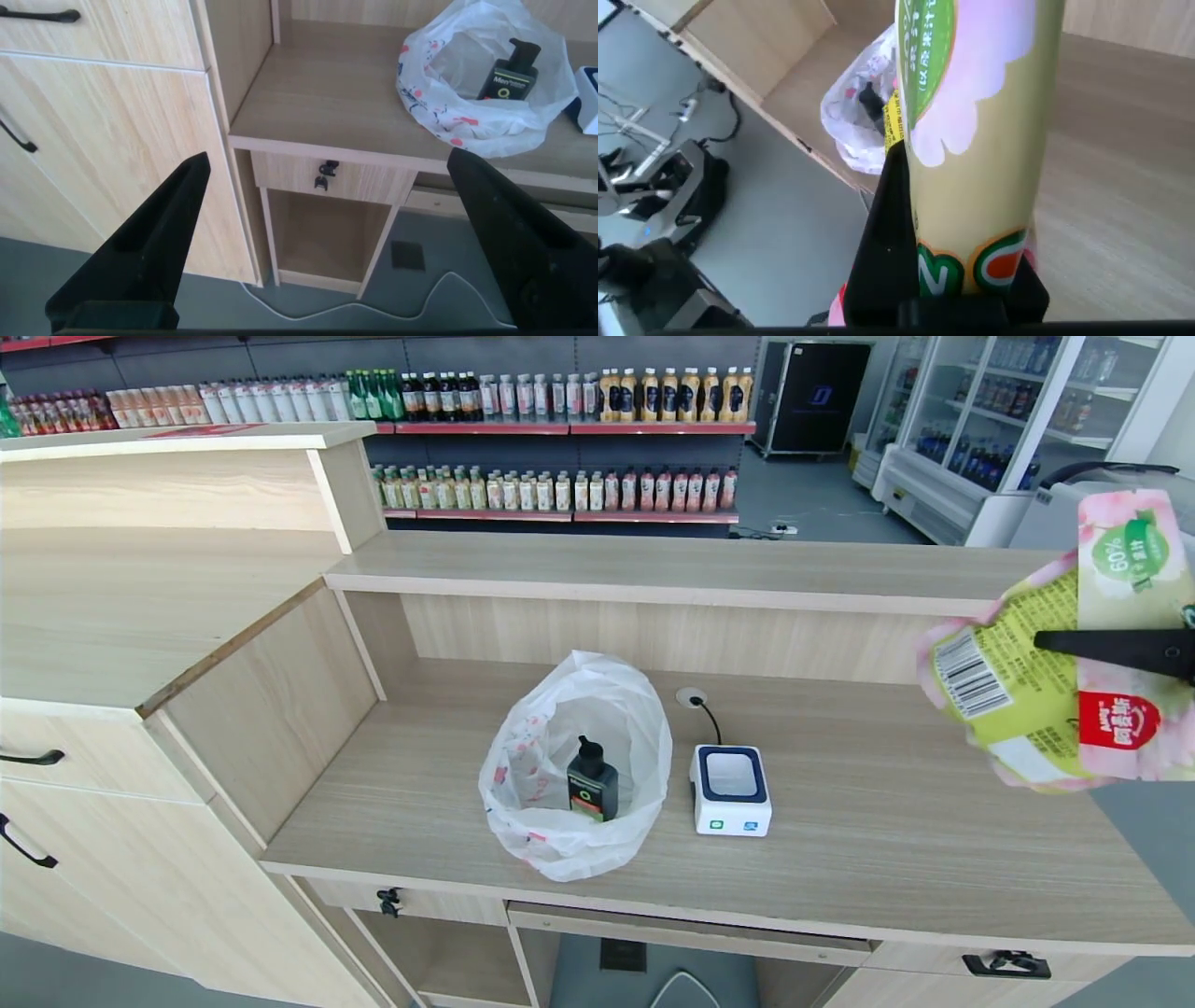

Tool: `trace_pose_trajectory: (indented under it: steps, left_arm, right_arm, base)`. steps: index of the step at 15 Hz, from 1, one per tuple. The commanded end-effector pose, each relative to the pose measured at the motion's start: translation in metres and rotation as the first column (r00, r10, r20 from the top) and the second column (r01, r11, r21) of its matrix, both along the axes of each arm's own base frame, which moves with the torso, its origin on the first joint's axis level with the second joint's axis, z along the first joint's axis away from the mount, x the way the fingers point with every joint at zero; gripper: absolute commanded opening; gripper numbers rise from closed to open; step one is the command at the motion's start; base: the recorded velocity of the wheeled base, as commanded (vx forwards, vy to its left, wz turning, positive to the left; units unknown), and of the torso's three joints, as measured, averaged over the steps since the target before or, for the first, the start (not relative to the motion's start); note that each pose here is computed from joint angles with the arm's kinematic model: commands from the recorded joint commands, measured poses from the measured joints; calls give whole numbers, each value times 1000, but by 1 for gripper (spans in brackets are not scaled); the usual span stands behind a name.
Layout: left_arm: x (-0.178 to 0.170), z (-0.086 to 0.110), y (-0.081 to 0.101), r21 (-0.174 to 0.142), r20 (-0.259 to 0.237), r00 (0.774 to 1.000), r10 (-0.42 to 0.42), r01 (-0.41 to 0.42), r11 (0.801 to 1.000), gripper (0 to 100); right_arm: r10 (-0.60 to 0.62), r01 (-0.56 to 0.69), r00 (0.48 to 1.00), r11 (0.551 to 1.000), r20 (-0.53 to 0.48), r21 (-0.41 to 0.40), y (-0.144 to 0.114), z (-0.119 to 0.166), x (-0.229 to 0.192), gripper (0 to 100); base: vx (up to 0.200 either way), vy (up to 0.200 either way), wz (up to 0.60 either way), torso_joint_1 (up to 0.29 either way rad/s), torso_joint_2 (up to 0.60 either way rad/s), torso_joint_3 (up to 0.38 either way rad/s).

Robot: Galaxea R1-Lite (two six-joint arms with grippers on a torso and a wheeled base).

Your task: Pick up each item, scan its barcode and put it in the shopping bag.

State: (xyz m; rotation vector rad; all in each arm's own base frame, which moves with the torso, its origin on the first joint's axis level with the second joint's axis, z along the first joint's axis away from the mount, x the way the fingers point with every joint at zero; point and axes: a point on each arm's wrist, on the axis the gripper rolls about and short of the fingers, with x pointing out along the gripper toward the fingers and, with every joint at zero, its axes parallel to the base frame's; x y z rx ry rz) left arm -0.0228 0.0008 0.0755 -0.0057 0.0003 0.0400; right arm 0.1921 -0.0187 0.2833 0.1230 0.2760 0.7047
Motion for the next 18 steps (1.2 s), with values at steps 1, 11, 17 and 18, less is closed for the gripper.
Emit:
trace_pose_trajectory:
  steps: [1,11,17,18]
  left_arm:
    - [0,0,0,0,0,1000,1,-1,1000,100]
    - [0,0,0,0,0,1000,1,-1,1000,100]
    - [0,0,0,0,0,1000,1,-1,1000,100]
    - [0,0,0,0,0,1000,1,-1,1000,100]
  right_arm:
    - [154,-156,987,987,48,36,8,7,-23,0]
    - [582,-603,786,796,208,50,20,13,-36,0]
    - [575,-591,761,805,300,-45,27,24,-98,0]
    - [574,-590,760,806,303,-48,28,22,-104,0]
  base:
    - [0,0,0,0,0,0]
    - [0,0,0,0,0,0]
    - [0,0,0,0,0,0]
    - [0,0,0,0,0,0]
